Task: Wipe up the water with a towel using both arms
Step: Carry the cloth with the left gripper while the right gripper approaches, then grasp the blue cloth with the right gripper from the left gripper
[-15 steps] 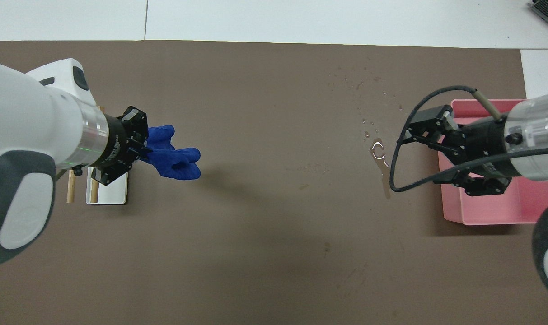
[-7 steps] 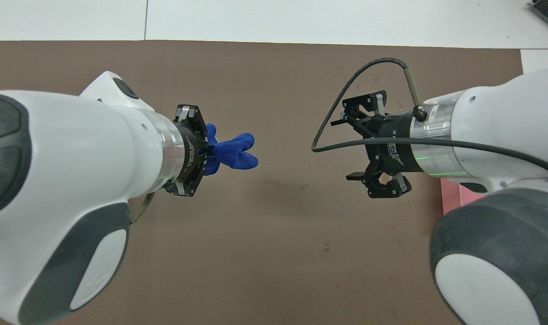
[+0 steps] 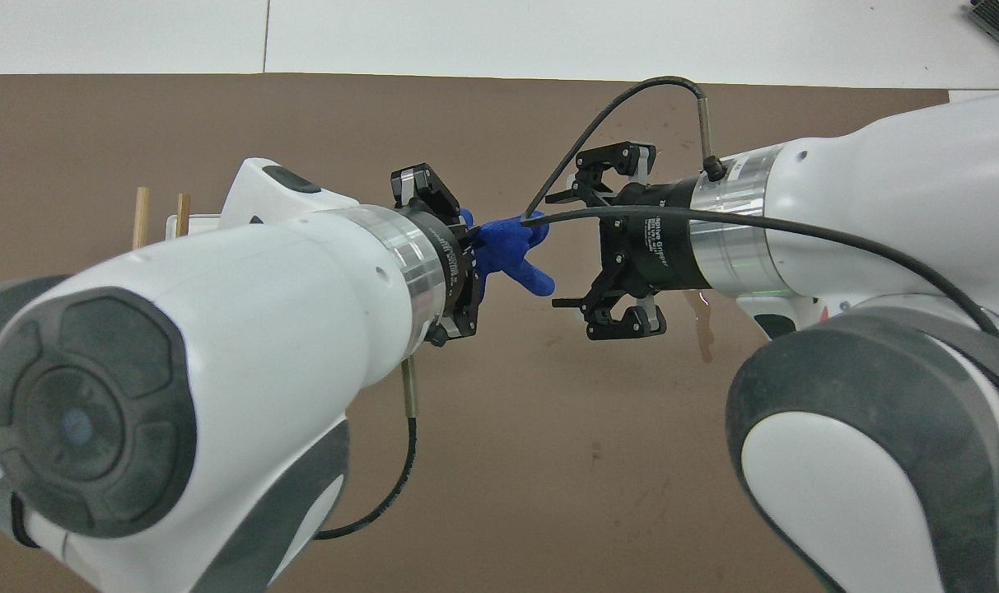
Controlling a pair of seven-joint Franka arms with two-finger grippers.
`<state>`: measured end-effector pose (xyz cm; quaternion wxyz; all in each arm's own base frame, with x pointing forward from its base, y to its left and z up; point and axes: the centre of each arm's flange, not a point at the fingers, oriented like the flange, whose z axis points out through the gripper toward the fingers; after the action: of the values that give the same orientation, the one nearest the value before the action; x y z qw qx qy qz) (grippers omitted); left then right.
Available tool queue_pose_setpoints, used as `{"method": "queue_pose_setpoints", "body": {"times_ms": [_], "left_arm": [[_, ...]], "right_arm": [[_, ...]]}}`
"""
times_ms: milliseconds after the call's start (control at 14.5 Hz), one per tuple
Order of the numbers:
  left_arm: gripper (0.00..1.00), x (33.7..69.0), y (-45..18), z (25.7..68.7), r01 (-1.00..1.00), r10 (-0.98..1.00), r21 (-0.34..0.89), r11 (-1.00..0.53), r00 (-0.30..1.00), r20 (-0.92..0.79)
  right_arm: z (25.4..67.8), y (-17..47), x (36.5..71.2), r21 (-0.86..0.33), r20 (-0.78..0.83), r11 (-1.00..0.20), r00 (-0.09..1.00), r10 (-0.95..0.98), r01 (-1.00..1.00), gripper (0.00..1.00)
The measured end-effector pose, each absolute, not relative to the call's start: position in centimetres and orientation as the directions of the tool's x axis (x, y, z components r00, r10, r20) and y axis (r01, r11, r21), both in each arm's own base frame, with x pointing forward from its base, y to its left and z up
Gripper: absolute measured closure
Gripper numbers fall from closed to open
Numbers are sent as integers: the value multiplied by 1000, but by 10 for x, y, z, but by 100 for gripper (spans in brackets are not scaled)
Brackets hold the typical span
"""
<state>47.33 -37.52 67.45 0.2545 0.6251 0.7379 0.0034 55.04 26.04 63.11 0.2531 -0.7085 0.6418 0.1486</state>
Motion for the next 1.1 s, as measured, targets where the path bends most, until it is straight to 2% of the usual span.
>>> {"method": "queue_pose_setpoints", "body": {"times_ms": [344,413,482,551,620,826,895,964,1033,1101], "left_arm": [[94,482,-387,693,902,901,336,271,-116,-418],[94,481,-390,693,903,900,333,271,-115,-421],[94,481,-393,693,903,898,332,272,-115,-424],[94,480,-395,693,903,897,332,273,-114,-427],[94,480,-396,693,902,896,333,274,-113,-430],[94,478,-400,692,904,896,333,268,-107,-431],[94,477,-400,692,904,896,333,268,-107,-431],[94,477,-400,692,904,896,333,268,-107,-431],[94,477,-400,692,904,896,332,267,-106,-431],[94,477,-401,691,905,896,332,266,-106,-430]], "right_arm": [[624,268,560,-154,-555,-12,97,-826,-988,7],[626,269,561,-160,-557,-12,100,-824,-987,10],[628,270,561,-163,-558,-12,102,-823,-987,18],[629,270,562,-166,-559,-12,104,-823,-986,18],[630,270,562,-167,-559,-12,104,-822,-986,23],[631,270,562,-169,-559,-11,105,-823,-985,53],[631,269,563,-172,-556,-11,106,-825,-985,69],[632,269,563,-176,-550,-12,108,-828,-984,78],[632,268,563,-183,-539,-15,113,-834,-983,87],[633,268,563,-193,-525,-22,122,-843,-981,90]]}}
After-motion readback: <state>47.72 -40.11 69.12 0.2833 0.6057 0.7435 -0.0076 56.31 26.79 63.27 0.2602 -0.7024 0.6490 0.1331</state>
